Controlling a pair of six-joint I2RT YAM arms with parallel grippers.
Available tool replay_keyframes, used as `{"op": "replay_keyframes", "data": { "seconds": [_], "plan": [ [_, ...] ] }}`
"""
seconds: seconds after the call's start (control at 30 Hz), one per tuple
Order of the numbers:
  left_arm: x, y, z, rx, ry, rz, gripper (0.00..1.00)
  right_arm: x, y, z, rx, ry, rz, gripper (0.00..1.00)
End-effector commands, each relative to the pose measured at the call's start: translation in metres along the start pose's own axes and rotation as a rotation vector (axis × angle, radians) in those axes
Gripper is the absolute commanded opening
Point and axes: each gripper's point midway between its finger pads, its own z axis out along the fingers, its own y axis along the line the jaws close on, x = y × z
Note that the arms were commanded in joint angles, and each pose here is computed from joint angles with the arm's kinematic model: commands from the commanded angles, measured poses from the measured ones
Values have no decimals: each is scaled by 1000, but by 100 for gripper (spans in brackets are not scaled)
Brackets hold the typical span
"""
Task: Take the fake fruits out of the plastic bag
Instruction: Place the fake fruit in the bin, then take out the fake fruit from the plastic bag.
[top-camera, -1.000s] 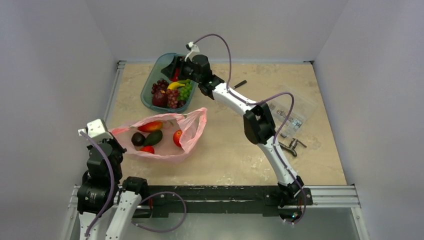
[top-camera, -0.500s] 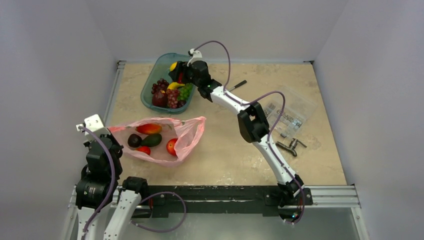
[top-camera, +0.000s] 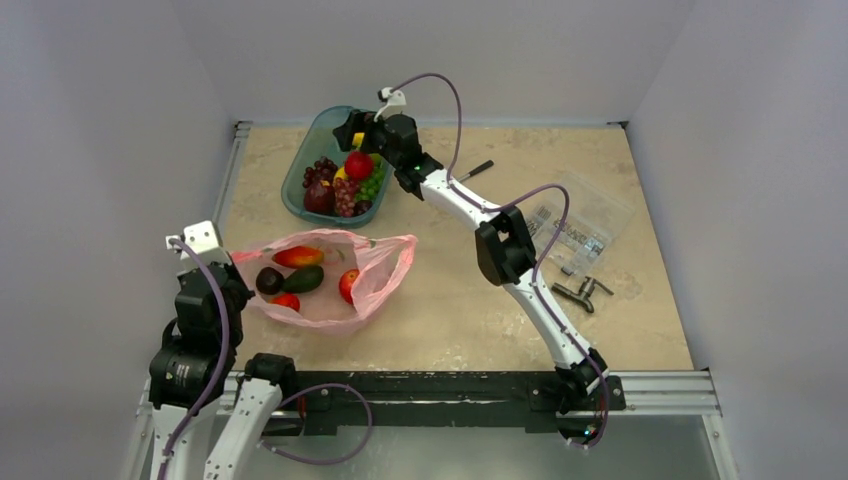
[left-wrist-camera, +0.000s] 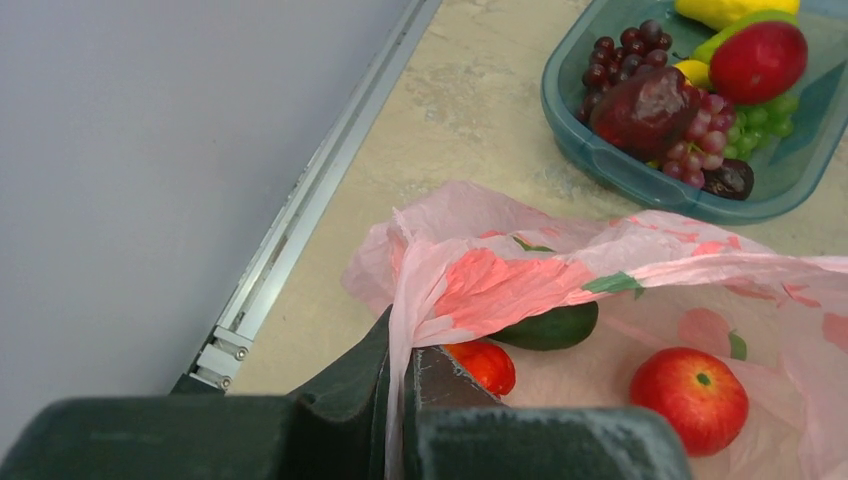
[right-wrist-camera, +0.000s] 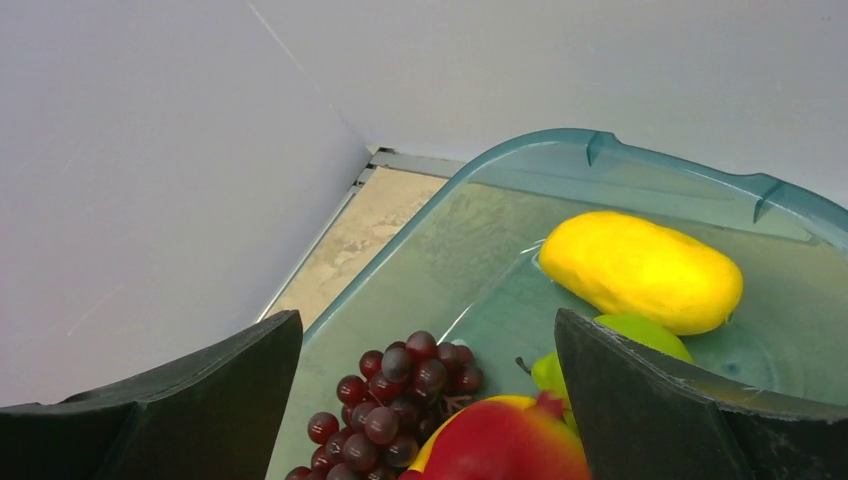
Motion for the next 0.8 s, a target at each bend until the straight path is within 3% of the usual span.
{"op": "replay_keyframes", "data": {
  "seconds": [0.0,0.2,0.33,0.5,0.6,0.77],
  "plan": [
    [-3,-14,-5,80,47,7,0,-56,30,-5,-52,-107,-50,99],
    [6,-27,-11,157,127,31,0,-81,43,-37,3,2,-57,99],
    [17,-37,-14,207,196,35,0,-84,57,-90,29,142,-57,99],
    [18,-37,-19,207,249,51,0,-83,122,-177,-63,218,-128,96],
    [17,-43,-22,245,268,42,0,-61,173,-223,-139,265,-218,89],
    [26,-60,-27,311,320,-26,0,-17,230,-275,-261,347,-276,68]
  ]
}}
